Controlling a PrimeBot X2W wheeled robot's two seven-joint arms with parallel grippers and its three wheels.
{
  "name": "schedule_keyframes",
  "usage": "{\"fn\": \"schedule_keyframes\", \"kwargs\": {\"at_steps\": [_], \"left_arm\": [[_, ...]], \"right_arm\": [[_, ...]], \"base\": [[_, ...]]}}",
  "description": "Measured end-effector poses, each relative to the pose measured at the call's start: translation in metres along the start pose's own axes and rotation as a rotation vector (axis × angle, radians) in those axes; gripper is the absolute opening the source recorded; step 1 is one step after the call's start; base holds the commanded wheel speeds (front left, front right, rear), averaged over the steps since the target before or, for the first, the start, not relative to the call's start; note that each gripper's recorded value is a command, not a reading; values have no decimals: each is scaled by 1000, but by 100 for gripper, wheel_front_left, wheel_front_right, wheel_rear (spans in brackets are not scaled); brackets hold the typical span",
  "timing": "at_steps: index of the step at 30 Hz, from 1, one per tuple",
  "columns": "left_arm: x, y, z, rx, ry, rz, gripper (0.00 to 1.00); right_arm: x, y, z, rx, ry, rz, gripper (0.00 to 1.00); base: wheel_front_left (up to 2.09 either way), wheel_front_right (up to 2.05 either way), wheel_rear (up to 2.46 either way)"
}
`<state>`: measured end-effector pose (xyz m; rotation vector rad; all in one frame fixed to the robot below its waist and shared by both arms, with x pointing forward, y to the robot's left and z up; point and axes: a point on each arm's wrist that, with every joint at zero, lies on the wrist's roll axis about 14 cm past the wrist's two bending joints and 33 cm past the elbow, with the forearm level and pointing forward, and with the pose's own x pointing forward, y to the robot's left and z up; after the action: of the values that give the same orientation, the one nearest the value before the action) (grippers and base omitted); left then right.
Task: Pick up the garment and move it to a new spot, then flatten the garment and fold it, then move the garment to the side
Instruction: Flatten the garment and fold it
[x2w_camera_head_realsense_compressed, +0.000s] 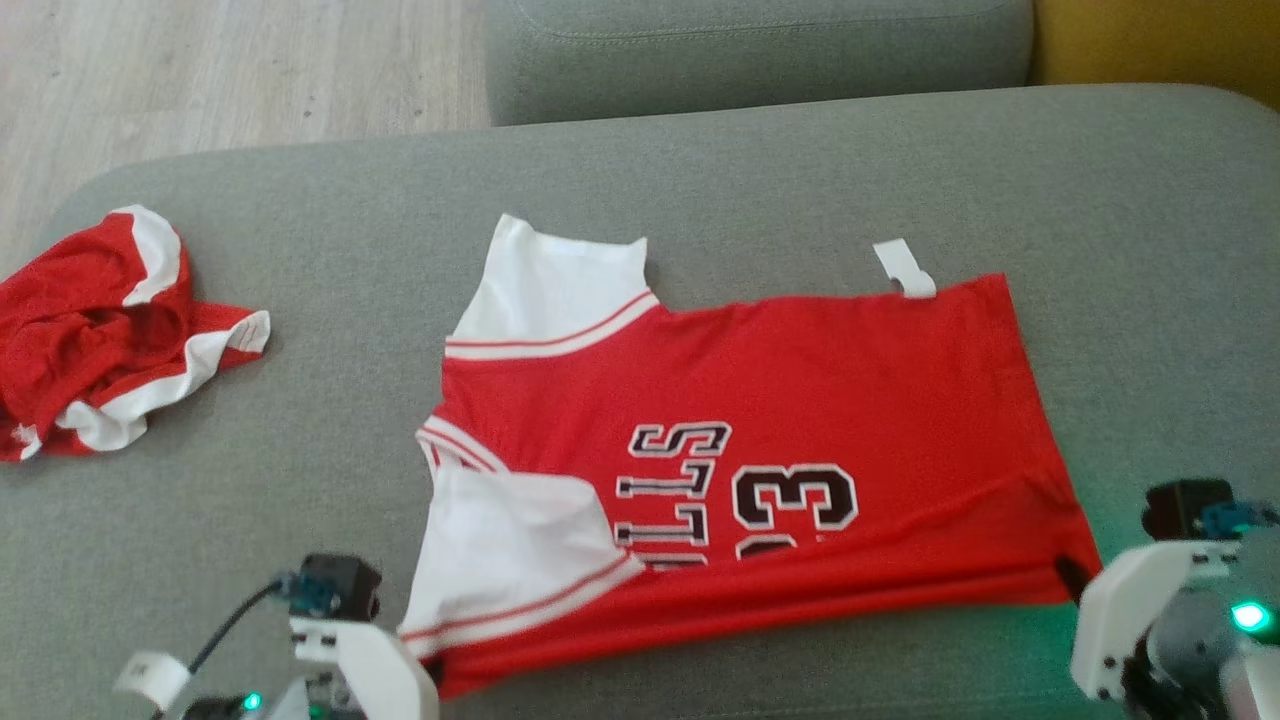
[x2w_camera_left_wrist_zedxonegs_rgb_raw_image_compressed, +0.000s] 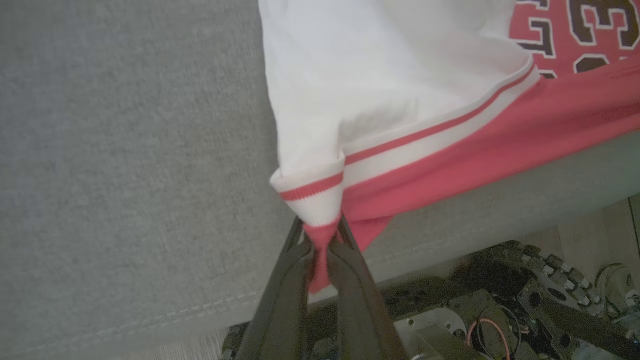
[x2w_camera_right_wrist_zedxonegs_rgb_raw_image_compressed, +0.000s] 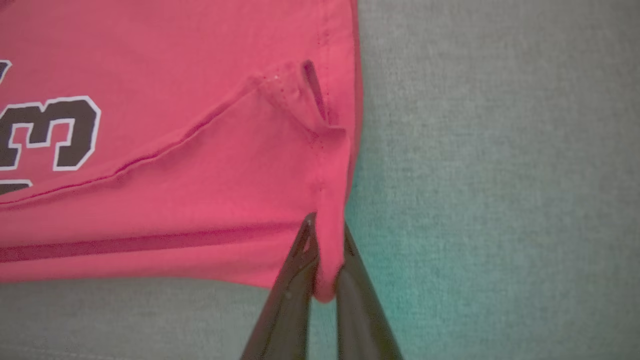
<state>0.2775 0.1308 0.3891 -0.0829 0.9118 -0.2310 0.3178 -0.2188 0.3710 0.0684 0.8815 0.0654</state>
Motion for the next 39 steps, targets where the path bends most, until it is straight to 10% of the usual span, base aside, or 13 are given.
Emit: {"fn": "schedule_keyframes", "kwargs": {"at_steps": [5,6,7,8,17,27,39], "left_arm": [[-9,-6,-21,-29,73,-12,0],[-9,-6,-24,-32,80,-9,1],[-10,-5,-25,-33,85,-8,64],[-10,-5,-26,-35,87,-7,100],[-6,11,-7,11,38,25,100],[19,0,148,153,-226,-76,100],[123,4,208,263,-3,-103,100]], "right_arm": [[-12,-3,-22,45,52,-13,0],[-14,-3,-25,52,58,-13,33],[-16,-3,-28,60,60,-16,77],[-17,-3,-28,66,56,-20,100],[-26,-8,4,71,-54,-40,100],[-14,-1,127,73,-368,13,100],[87,-7,145,9,-157,16,100]], "base": [[0,0,0],[0,0,0],[0,0,0],[0,0,0],[0,0,0],[0,0,0],[0,0,0]]}}
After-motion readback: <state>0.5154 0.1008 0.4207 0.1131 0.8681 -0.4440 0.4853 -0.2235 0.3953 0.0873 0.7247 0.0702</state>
